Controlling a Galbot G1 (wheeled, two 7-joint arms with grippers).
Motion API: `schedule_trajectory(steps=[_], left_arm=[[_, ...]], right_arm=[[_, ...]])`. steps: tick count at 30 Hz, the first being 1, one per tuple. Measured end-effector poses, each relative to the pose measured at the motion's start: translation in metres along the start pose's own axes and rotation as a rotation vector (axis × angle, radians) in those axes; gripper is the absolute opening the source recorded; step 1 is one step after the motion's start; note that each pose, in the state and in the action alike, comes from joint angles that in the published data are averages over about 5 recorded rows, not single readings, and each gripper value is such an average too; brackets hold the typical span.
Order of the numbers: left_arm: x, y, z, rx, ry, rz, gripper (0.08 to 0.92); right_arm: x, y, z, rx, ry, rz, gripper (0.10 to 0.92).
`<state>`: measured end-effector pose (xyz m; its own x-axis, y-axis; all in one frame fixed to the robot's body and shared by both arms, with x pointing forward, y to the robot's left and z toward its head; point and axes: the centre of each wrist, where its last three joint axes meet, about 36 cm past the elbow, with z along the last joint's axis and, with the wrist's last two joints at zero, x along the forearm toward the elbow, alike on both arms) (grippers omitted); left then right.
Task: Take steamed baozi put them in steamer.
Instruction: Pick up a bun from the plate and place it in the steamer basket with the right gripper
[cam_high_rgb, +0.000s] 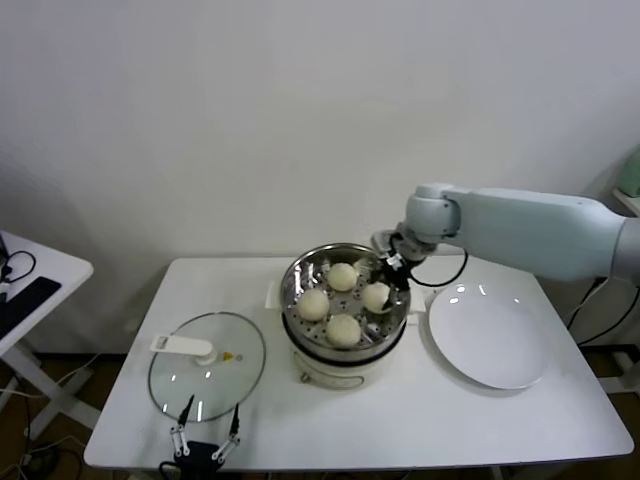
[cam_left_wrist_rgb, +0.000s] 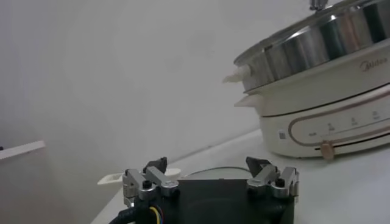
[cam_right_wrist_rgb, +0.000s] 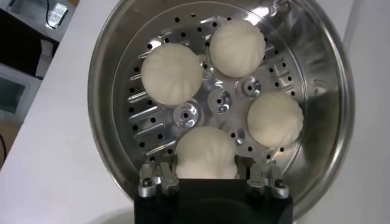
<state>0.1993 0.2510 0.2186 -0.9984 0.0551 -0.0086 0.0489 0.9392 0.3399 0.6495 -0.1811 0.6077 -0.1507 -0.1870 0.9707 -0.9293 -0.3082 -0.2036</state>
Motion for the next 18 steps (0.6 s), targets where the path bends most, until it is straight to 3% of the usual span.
schedule_trajectory(steps=[10, 18], left_arm=[[0.000, 0.000, 0.001, 0.000, 0.002, 0.001, 0.823], [0.001, 0.001, 0.002, -0.003, 0.004, 0.000, 0.823]], right_arm=[[-0.018, -0.001, 0.001, 0.010, 0.011, 0.010, 0.656], [-0.016, 0.000, 0.004, 0.021, 0.003, -0.001, 0.810]])
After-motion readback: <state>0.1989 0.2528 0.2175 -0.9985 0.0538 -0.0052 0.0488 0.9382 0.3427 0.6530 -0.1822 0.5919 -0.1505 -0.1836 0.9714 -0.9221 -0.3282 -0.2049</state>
